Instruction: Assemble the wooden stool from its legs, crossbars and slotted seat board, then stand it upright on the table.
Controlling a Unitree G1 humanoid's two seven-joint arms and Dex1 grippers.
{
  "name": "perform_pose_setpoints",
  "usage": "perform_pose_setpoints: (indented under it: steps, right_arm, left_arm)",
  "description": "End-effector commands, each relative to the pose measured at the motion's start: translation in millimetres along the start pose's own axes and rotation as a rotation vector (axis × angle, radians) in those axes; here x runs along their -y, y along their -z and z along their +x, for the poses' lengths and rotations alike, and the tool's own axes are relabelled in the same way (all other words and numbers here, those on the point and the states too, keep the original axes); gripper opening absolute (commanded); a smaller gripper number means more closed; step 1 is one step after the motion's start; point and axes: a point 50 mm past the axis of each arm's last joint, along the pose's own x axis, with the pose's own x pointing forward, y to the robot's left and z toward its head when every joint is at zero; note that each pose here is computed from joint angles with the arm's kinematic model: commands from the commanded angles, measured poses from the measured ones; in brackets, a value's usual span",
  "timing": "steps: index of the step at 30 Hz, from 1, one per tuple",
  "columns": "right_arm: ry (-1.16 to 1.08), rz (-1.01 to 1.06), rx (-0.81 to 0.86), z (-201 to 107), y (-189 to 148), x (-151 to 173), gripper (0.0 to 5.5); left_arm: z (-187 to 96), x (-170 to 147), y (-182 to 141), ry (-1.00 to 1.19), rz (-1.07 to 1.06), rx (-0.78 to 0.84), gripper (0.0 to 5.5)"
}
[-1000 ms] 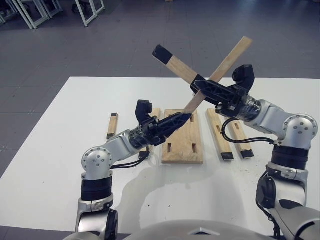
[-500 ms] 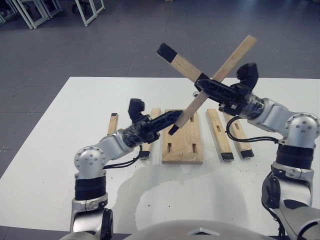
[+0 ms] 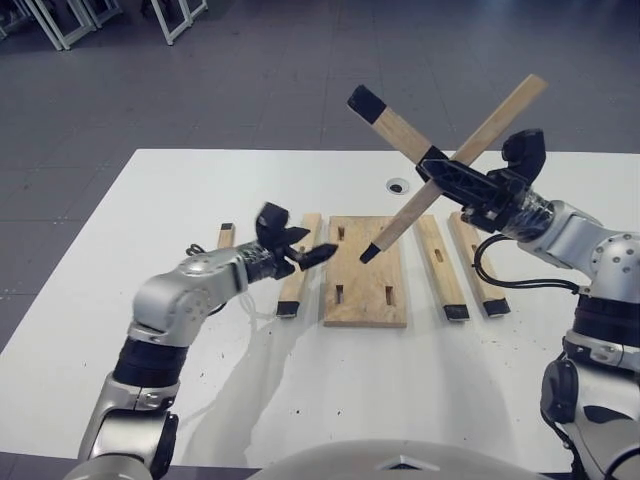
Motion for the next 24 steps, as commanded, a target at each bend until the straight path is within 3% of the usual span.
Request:
perform_pose_setpoints:
  steps: [1, 11, 24]
  right_arm:
    - [0.034, -0.045, 0.04, -6.3, -9.0, -1.3, 2.06]
    - [0.061, -0.035, 0.055, -8.0, -4.3, 1.8, 2.06]
    - [0.065, -0.035, 0.059, -6.8, -5.6, 3.0, 2.06]
  left_arm:
    - [12.3, 34.3, 3.5, 0.083, 0.31, -0.103, 4.23]
    - [3.0, 28.1, -10.4, 0.044, 0.399, -0.129, 4.23]
    - [-1.7, 10.8, 15.2, 0.012, 0.437, -0.289, 4.23]
